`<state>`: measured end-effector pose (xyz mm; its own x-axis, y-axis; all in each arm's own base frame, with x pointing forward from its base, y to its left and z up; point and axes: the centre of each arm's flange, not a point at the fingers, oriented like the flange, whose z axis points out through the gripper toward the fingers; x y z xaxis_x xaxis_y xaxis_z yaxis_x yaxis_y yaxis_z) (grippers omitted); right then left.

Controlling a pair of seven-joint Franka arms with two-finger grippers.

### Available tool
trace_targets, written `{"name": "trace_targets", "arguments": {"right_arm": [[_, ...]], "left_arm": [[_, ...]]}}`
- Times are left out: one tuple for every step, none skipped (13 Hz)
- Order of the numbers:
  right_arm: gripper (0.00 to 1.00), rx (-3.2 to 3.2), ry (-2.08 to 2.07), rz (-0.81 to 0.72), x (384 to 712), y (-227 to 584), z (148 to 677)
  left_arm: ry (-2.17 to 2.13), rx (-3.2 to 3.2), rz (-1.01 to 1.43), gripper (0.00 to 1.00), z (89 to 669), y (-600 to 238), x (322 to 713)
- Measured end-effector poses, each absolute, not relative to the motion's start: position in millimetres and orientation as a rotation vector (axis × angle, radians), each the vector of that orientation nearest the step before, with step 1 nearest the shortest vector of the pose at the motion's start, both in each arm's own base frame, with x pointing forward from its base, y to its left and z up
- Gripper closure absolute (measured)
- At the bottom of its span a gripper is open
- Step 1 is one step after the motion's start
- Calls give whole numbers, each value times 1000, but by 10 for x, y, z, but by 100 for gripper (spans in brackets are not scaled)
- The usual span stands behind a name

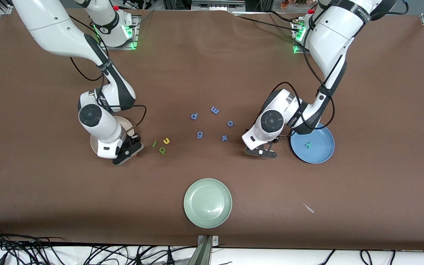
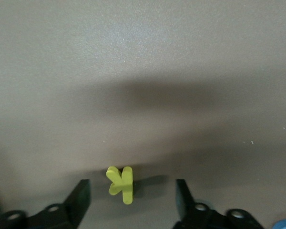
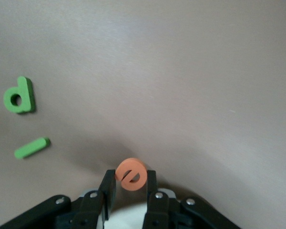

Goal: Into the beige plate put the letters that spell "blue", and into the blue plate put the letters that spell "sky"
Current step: 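Drop the e in the cream plate while the left gripper grasps the k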

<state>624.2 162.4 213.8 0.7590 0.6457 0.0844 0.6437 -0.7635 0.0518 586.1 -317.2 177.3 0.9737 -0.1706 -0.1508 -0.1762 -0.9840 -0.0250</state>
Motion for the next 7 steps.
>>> {"name": "trace_targets", "arguments": {"right_arm": [[70, 2917, 1075, 138, 6263, 1532, 2293], [70, 2905, 1079, 119, 6271, 1448, 2447], [70, 2899, 1073, 96, 6269, 1367, 2585], [70, 2903, 1054, 72, 6251, 1288, 2682], [70, 2915, 1034, 42, 6199, 1212, 2709], [69, 2930, 1015, 9, 6107, 1136, 2660], [68, 2940, 1005, -24, 5997, 1075, 2556]], "left_arm": [[268, -3083, 233, 23, 1738, -3162, 5861], [267, -3082, 239, 33, 1708, -3154, 5856], [266, -3081, 242, 40, 1691, -3152, 5854], [266, -3082, 241, 40, 1695, -3153, 5855], [265, -3083, 238, 50, 1702, -3156, 5858], [261, -3083, 238, 60, 1715, -3142, 5867], [252, -3078, 245, 73, 1732, -3104, 5881]]}}
